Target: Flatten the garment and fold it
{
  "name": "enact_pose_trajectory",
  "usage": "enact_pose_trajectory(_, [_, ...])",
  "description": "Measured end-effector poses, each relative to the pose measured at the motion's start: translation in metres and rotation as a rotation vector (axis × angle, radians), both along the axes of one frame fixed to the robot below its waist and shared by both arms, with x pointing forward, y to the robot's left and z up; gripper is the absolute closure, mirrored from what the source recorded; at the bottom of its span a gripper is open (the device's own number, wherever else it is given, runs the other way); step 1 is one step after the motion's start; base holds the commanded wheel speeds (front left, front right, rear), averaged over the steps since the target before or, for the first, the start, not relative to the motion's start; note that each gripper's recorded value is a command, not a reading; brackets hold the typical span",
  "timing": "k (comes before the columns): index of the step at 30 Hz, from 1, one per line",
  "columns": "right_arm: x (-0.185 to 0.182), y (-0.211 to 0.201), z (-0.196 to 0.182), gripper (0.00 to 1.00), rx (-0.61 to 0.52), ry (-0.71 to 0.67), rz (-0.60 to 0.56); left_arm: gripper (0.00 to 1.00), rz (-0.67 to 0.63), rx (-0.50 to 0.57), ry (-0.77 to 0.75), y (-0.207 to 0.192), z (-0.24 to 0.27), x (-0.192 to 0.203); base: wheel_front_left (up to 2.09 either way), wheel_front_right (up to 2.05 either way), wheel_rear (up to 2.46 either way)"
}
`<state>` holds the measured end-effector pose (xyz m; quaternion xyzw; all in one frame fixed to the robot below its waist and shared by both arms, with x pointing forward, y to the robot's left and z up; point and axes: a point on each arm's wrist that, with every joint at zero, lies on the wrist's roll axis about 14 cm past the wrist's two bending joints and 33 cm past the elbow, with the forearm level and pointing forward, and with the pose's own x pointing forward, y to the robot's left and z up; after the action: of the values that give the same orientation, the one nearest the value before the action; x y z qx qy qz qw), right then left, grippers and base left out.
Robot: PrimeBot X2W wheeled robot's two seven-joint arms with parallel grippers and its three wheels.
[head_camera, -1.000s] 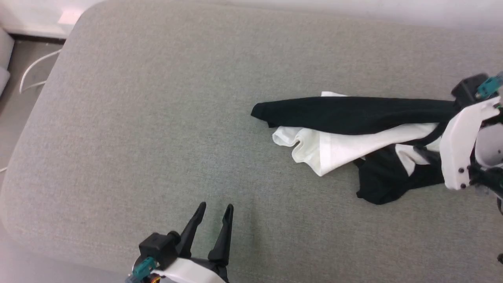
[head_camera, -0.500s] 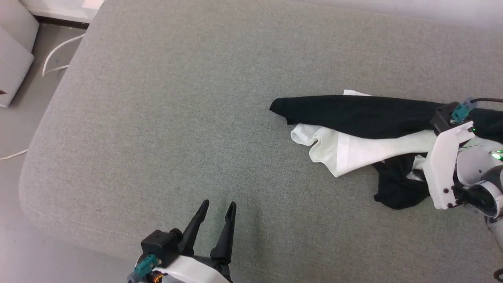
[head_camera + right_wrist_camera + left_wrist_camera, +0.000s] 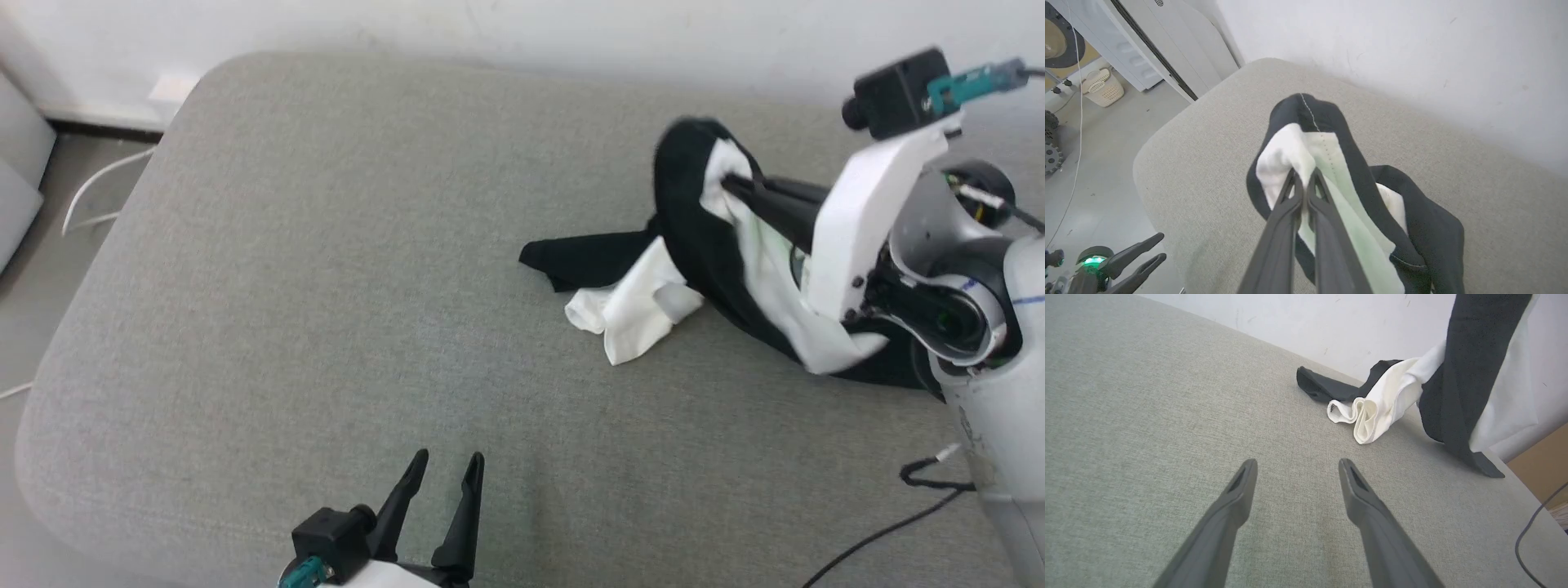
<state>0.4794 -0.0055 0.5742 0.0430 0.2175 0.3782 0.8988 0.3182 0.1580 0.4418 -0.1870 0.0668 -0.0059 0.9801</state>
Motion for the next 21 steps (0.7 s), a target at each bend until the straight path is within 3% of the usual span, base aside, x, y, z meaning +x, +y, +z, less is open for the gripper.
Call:
enact_pose_trajectory(2, [-0.003, 0.003, 0.018, 1.00, 0.025, -0.039, 0.006, 0.00, -0.011, 0.000, -0.008, -0.003, 0.002, -0.001, 0.00, 0.00, 0.00])
enact_pose_trajectory(5, [-0.016, 0.007, 0.014, 0.96, 0.001, -0.022, 0.035, 0.00, -0.030, 0.000, -0.019, -0.008, 0.005, 0.000, 0.00, 0.00, 0.00])
enact_pose_trajectory(7, [-0.030, 0.010, -0.005, 0.95, -0.027, 0.034, 0.064, 0.00, -0.043, -0.002, -0.021, -0.012, 0.006, 0.001, 0.00, 0.00, 0.00])
enact_pose_trajectory(8, [-0.038, 0.010, -0.018, 1.00, -0.044, 0.070, 0.077, 0.00, -0.047, -0.003, -0.020, -0.013, 0.005, 0.002, 0.00, 0.00, 0.00])
enact_pose_trajectory(16, [-0.088, 0.007, -0.114, 0.96, -0.121, 0.342, 0.133, 0.00, -0.050, -0.003, 0.013, -0.014, -0.004, 0.004, 0.00, 0.00, 0.00])
enact_pose_trajectory(17, [-0.092, 0.009, -0.120, 0.86, -0.124, 0.358, 0.142, 0.00, -0.049, -0.002, 0.016, -0.013, -0.005, 0.004, 0.00, 0.00, 0.00])
enact_pose_trajectory(18, [-0.095, 0.010, -0.124, 0.55, -0.125, 0.367, 0.146, 0.00, -0.048, -0.001, 0.018, -0.012, -0.006, 0.004, 0.00, 0.00, 0.00])
enact_pose_trajectory(19, [-0.096, 0.010, -0.126, 0.00, -0.127, 0.372, 0.148, 0.00, -0.046, 0.000, 0.019, -0.012, -0.006, 0.004, 0.00, 0.00, 0.00])
enact_pose_trajectory(21, [-0.097, 0.010, -0.126, 0.00, -0.133, 0.367, 0.152, 0.00, -0.044, -0.002, 0.021, -0.011, -0.006, 0.003, 0.00, 0.00, 0.00])
